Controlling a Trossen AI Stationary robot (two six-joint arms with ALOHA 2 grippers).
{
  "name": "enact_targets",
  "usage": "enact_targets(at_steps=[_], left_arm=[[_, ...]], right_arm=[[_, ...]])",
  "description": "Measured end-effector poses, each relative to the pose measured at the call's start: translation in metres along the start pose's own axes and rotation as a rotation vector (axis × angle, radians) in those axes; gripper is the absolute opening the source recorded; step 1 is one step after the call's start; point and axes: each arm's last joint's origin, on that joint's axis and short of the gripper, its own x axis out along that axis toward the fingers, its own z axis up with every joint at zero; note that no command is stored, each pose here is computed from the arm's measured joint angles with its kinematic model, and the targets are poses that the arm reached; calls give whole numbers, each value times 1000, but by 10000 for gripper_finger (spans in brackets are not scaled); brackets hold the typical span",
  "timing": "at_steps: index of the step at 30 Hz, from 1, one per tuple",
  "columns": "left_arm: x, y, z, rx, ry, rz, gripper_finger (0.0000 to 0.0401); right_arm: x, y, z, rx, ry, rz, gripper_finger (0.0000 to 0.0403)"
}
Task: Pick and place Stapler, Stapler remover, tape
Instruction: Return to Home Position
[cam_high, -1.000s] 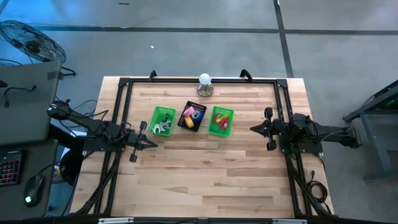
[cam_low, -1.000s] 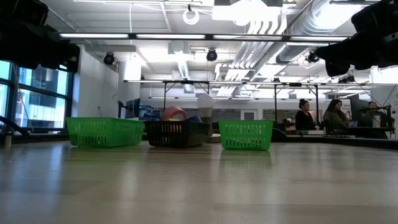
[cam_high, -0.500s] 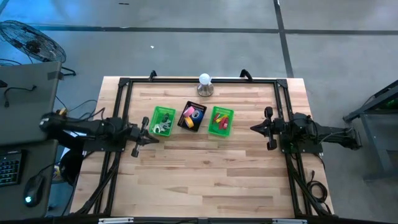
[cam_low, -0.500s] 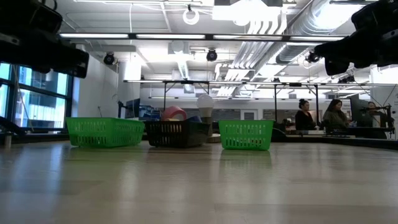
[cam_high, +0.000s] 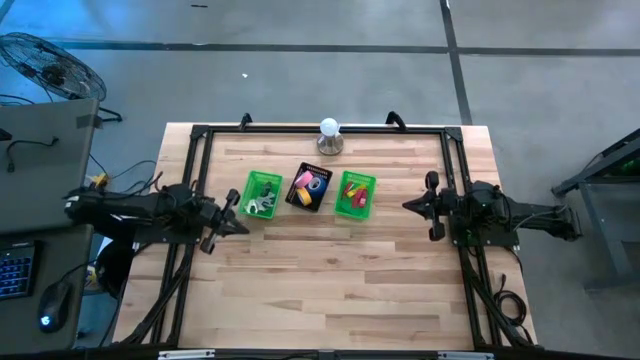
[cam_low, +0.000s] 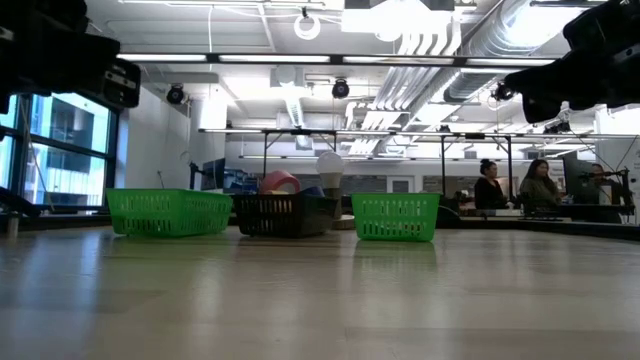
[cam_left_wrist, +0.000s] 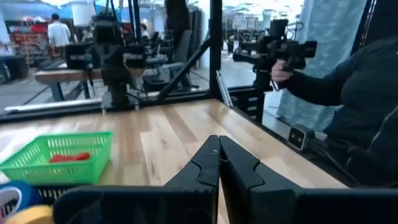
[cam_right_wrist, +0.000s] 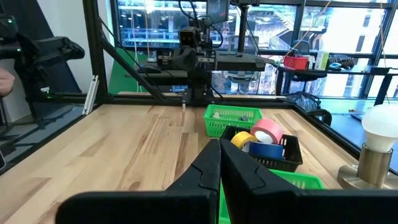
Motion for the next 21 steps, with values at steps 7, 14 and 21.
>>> enact_targets(at_steps=[7, 14, 21], left_arm=[[-4, -8, -1, 30, 5, -54, 0], [-8, -12, -1, 56, -9, -104, 0], [-8, -13, 0, 41, -12, -149, 0]], right_arm=[[0, -1, -1, 27, 14, -50, 0], [1, -1, -1, 29, 17, -51, 1], [1, -1, -2, 28, 18, -51, 0]])
